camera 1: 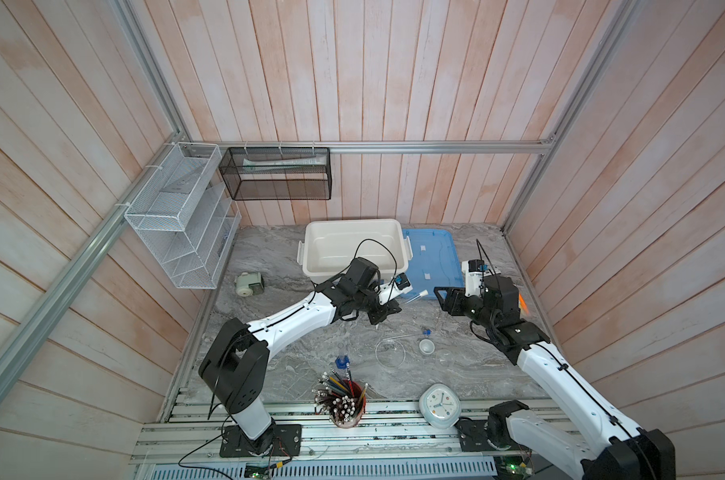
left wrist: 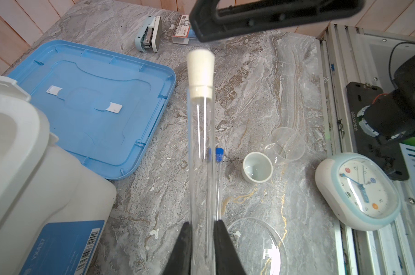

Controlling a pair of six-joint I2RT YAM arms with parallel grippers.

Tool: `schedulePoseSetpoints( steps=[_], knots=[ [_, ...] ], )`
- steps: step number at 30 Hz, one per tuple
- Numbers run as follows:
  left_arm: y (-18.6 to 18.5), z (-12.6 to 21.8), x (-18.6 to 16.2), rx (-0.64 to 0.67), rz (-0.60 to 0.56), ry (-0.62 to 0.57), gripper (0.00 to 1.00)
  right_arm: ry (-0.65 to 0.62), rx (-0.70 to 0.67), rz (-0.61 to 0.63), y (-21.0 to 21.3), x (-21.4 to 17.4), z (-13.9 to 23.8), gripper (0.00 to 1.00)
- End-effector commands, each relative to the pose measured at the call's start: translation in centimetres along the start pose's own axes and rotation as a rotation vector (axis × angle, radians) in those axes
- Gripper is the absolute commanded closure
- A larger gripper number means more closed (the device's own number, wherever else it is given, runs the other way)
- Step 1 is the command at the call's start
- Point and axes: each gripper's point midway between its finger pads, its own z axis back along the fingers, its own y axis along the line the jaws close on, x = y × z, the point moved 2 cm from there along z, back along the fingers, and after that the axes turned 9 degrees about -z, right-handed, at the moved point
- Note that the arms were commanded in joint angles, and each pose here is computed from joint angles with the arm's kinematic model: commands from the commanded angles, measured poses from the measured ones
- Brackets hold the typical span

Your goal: Organize the chemistry lab equipment

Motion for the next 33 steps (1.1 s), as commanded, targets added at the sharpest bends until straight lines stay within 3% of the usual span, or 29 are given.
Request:
schedulePoseSetpoints(
  steps=[1,24,33],
  knots=[
    [-0.2,0.8,0.9,0.003,-0.009,-0.036,0.83,-0.009,-0.013,0.022,0.8,0.7,-0.2,0.39],
    [0.3,0.3,0.7,0.02,0.006,-0.009,0.83,0.072,-0.056,0.094,1.7,-1.8,-1.3,0.41],
    [0.5,-0.1,-0.3,0.032,0.012,0.031,0.83,0.035,-0.137,0.125,1.0,-0.7,-0.3,0.41]
  ],
)
